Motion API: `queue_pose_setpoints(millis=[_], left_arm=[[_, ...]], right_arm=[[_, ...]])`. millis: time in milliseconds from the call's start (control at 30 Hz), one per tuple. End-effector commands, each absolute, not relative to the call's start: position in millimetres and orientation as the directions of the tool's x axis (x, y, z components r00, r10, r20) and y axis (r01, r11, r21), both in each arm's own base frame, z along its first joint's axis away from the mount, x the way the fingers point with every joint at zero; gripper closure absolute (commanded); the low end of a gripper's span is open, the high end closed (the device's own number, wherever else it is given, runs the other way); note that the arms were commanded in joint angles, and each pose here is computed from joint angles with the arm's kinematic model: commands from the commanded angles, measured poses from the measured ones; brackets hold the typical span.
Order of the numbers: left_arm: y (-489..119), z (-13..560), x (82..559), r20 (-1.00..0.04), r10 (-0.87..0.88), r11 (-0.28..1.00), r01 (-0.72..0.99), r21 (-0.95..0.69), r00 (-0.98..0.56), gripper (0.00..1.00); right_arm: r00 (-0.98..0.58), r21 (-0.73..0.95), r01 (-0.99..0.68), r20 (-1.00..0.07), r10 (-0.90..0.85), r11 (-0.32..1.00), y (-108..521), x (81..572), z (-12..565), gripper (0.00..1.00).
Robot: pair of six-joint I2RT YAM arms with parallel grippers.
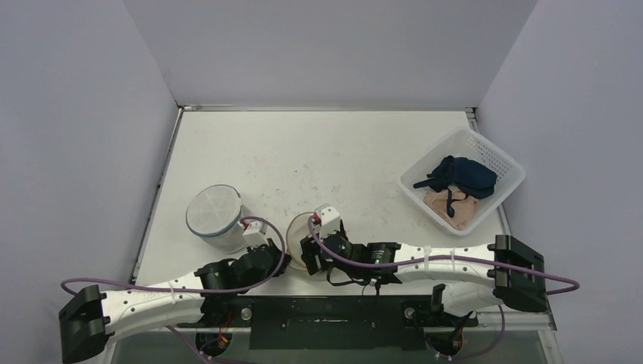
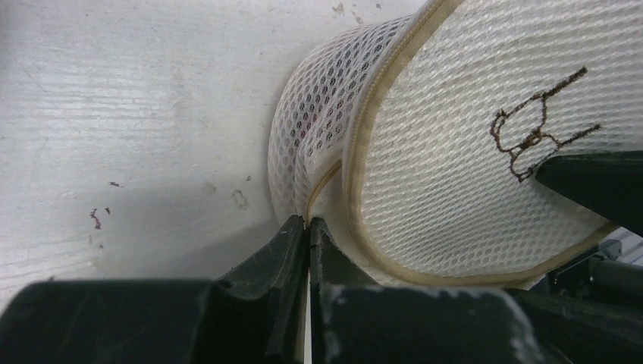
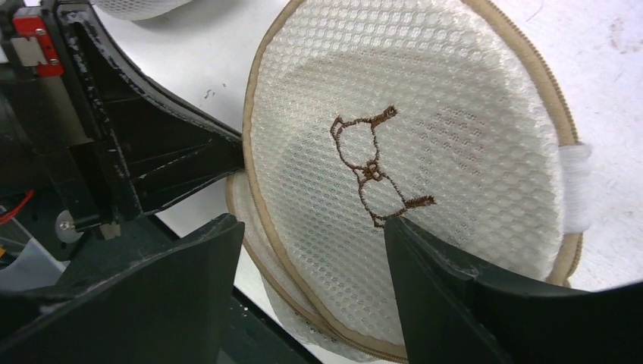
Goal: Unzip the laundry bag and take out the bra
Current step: Open the laundry bag at the center of the board.
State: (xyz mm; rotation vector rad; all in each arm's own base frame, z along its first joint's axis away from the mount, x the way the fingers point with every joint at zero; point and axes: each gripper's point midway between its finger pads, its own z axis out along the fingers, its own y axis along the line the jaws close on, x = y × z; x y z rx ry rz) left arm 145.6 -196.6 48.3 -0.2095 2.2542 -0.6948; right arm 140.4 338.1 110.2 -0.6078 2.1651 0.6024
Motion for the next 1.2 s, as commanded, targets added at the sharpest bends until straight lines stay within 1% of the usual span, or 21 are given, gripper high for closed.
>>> queue_pose_setpoints(millis=[0,100,200,333,467,600,733,833,1067,1167], left_arm=[[-217,77,156,-0.627,-0.438,0.740,0.138,-0.658,-0.644,1.00],[-219,84,159,-0.635,-0.464,0.710,0.169,-0.683,-0.618,1.00],[-221,87,161,-0.648,-0.467,0.702,0.193,-0.685,-0.601,1.00],[-226,88,163,-0.667,-0.455,0.704,0.220,-0.675,-0.591,1.00],[-232,91,164,-0.670,-0.451,0.694,0.240,-0.679,-0.590,1.00],[-237,98,165,-0.672,-0.454,0.678,0.263,-0.686,-0.584,1.00],[-241,103,165,-0.675,-0.448,0.672,0.277,-0.686,-0.585,1.00],[-244,104,164,-0.672,-0.449,0.665,0.283,-0.692,-0.589,1.00],[-247,106,163,-0.668,-0.447,0.656,0.290,-0.697,-0.595,1.00],[-247,107,163,-0.668,-0.447,0.655,0.290,-0.698,-0.595,1.00]], right_arm=[[-0.544,0.243,-0.526,-0.833,-0.103,0.815,331,157,125,0.27],[-0.563,0.265,-0.503,-0.822,-0.079,0.823,314,160,111,0.20],[-0.582,0.305,-0.492,-0.812,-0.048,0.815,304,162,102,0.17],[-0.586,0.330,-0.498,-0.810,-0.030,0.801,298,161,99,0.17],[-0.524,0.329,-0.531,-0.852,0.003,0.781,301,157,123,0.17],[-0.474,0.285,-0.543,-0.881,-0.008,0.790,308,153,143,0.19],[-0.442,0.236,-0.541,-0.896,-0.035,0.807,322,150,155,0.24],[-0.440,0.164,-0.529,-0.892,-0.104,0.833,325,150,143,0.29],[-0.437,0.085,-0.472,-0.887,-0.149,0.878,324,159,123,0.44],[-0.427,0.060,-0.460,-0.890,-0.161,0.886,323,163,120,0.48]])
